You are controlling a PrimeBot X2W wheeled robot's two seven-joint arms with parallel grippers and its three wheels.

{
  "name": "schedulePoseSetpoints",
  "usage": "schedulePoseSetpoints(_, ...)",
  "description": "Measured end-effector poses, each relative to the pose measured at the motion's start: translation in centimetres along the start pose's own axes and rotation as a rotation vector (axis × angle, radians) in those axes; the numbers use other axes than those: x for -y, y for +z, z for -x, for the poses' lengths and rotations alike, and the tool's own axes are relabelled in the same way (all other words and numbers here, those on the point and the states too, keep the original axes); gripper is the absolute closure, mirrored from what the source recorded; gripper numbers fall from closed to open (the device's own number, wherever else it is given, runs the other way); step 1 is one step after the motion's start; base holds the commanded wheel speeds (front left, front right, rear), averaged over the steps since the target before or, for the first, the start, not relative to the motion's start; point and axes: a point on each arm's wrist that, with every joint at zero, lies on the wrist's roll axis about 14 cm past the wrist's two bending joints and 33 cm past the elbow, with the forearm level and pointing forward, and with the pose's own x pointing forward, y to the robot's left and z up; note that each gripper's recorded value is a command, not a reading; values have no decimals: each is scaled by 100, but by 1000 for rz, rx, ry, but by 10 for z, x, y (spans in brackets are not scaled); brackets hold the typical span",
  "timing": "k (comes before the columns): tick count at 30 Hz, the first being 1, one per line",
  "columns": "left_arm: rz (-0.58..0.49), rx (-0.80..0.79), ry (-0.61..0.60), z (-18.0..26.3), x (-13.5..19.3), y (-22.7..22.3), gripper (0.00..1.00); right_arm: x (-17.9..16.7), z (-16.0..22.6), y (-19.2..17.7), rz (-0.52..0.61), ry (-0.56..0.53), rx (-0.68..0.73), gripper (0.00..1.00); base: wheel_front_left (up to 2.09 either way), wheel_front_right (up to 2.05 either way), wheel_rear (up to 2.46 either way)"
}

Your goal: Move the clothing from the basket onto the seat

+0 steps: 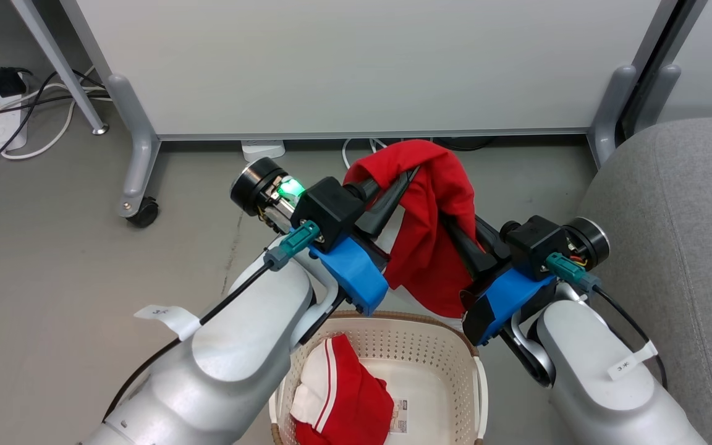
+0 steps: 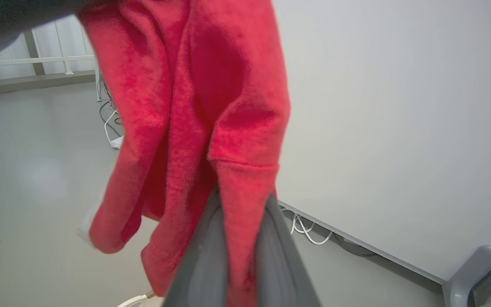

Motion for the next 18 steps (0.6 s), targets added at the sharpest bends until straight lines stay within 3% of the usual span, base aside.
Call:
schedulePoseSetpoints(1,10,-1,6,0,-1,-1,0,0,0,1,-1,-2,2,100,0,0,0)
schedulePoseSetpoints(18,62,-74,-11,11,14,-32,0,37,5,12,-35,-115,52,100,0,0,0)
